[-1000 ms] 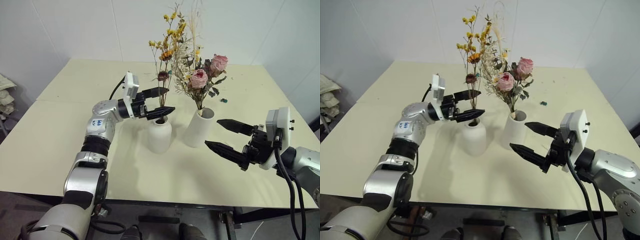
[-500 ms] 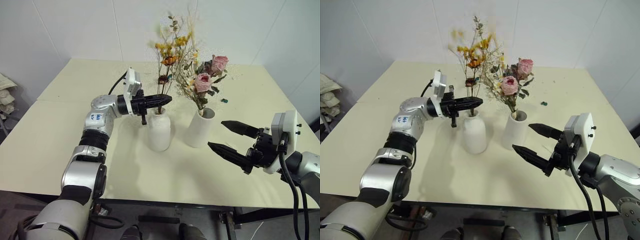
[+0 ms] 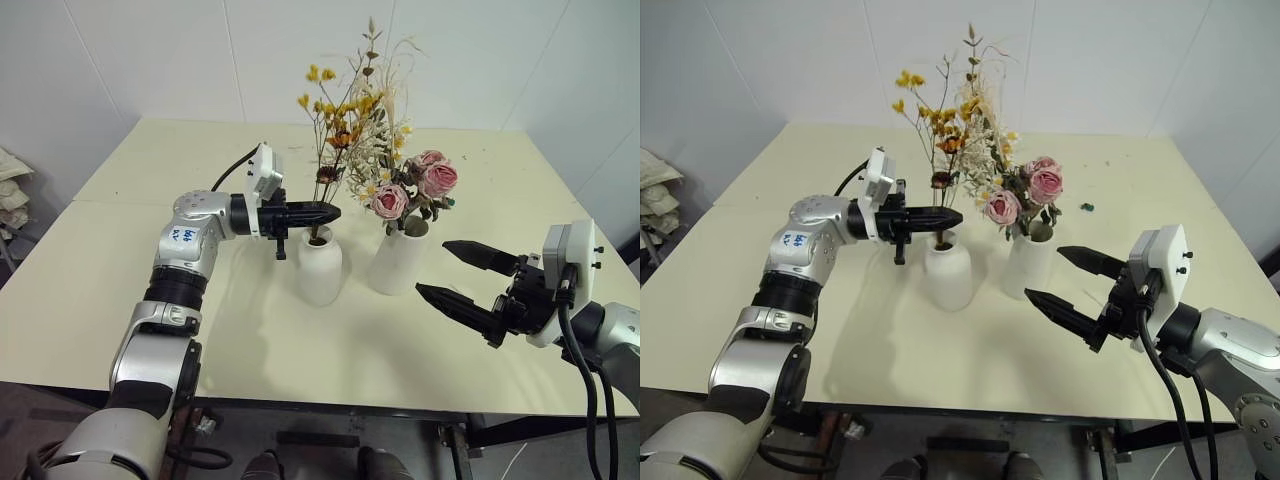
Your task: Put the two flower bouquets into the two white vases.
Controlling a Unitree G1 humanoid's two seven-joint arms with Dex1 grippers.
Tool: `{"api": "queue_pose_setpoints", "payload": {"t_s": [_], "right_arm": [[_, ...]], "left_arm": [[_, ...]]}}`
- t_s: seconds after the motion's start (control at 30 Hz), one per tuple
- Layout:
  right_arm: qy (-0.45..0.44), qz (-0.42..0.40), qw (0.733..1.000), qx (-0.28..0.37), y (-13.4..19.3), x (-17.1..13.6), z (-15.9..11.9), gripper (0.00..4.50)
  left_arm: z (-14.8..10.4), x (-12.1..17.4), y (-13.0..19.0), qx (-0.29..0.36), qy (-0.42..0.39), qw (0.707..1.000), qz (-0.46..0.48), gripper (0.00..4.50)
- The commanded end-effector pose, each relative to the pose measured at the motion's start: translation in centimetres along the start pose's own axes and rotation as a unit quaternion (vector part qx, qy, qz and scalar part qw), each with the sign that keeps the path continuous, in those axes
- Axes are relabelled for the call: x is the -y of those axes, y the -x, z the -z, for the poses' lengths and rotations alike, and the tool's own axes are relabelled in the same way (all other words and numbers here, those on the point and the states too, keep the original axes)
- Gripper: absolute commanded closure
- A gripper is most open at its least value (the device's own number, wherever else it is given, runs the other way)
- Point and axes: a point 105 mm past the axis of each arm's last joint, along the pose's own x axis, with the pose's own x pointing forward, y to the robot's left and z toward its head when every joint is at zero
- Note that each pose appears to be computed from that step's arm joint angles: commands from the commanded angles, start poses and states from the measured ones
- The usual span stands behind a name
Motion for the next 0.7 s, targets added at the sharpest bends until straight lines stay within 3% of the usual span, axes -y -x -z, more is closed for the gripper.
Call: {"api": "queue_pose_setpoints", "payload": {"t_s": [0.03, 0.6, 0.7], "right_arm": [[0.019, -0.002, 1.000, 0.013, -0.1, -0.3, -0.9, 0.00], [0.021, -0.004, 1.000, 0.013, -0.4, 0.1, -1.0, 0.00], [0.022, -0.003, 1.000, 0.013, -0.3, 0.1, -1.0, 0.00]], "left_arm": [[-0.4, 0.2, 0.3, -0.002, -0.012, 1.000, -0.005, 4.49], [0.5, 1.1, 0.0, -0.003, 0.014, 1.000, 0.016, 4.49], [0.1, 1.5, 0.1, -0.004, 0.029, 0.999, 0.035, 3.77]]}}
